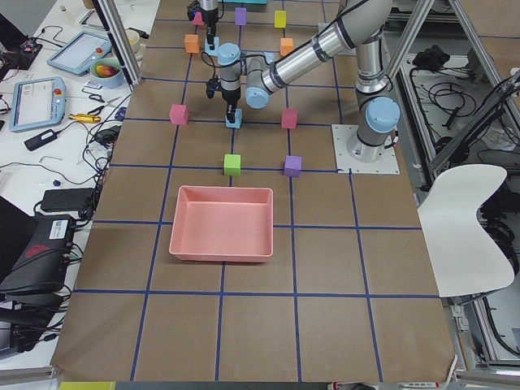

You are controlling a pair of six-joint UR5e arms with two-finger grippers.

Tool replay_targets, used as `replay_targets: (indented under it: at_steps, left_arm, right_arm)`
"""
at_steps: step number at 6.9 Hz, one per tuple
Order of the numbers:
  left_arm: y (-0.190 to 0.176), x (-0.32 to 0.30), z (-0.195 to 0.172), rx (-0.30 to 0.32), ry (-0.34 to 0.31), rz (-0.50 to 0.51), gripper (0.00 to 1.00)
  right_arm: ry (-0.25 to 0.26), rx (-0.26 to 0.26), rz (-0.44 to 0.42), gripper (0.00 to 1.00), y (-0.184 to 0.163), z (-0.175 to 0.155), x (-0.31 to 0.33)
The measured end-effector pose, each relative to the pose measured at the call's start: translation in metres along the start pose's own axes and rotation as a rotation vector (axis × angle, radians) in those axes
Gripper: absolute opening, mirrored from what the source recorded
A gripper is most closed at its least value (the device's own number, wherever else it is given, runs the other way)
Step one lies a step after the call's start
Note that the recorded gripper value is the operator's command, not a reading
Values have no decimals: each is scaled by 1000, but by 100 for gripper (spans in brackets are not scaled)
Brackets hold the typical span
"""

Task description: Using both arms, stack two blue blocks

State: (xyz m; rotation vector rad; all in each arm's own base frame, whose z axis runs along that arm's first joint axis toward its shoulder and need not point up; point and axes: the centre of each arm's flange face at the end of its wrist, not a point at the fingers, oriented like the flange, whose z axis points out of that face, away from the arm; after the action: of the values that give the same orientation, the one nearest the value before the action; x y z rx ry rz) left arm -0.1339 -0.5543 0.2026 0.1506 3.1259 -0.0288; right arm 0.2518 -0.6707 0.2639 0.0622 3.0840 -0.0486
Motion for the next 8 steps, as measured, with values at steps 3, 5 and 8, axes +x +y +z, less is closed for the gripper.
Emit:
replay_targets:
  at_steps: [3,5,8]
  left_arm:
    - [-7,-4,-21,22,-7,-3,0]
    - [-21,-5,-41,9,-7,-2,0]
    - [-51,-6,-69,5,-4,-8,0]
  right_arm:
    - [-2,-15,35,0,-1,33,-69]
    - [-1,-25,43,0,2,48,-89]
    - [4,-35,31,100,4,61,-97]
